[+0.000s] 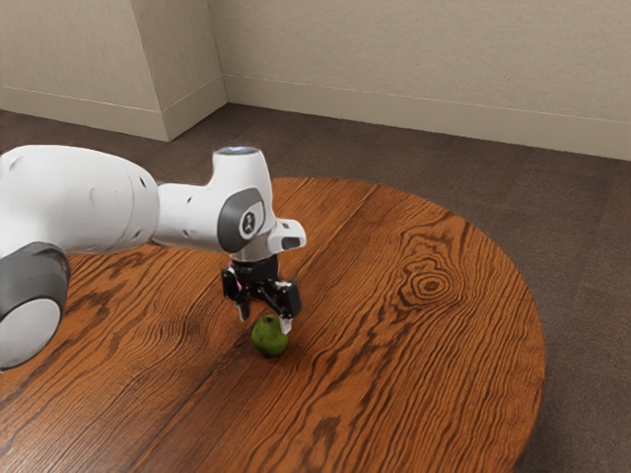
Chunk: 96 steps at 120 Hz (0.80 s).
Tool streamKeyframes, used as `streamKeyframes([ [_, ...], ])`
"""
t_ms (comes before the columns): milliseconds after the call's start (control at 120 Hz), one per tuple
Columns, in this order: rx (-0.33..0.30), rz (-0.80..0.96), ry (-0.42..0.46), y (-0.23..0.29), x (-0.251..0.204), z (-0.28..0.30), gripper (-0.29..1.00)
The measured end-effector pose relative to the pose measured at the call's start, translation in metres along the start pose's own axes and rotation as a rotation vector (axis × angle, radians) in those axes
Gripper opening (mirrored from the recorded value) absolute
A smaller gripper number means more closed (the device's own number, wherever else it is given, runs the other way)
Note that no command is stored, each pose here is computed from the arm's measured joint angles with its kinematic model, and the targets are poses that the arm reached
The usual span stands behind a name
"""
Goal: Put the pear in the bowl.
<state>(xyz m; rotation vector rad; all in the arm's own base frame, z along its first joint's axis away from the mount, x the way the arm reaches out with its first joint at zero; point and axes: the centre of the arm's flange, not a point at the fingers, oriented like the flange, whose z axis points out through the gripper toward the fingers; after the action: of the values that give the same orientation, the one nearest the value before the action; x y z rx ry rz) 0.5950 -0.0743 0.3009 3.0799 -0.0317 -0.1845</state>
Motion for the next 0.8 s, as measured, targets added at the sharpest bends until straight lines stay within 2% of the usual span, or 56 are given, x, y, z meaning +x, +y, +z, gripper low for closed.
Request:
streamKeyframes([
  [400, -0.019, -0.014, 0.005, -0.002, 0.007, 0.031, 0.7],
  [800, -0.001, -0.001, 0.014, -0.005, 0.012, 0.043, 0.5],
])
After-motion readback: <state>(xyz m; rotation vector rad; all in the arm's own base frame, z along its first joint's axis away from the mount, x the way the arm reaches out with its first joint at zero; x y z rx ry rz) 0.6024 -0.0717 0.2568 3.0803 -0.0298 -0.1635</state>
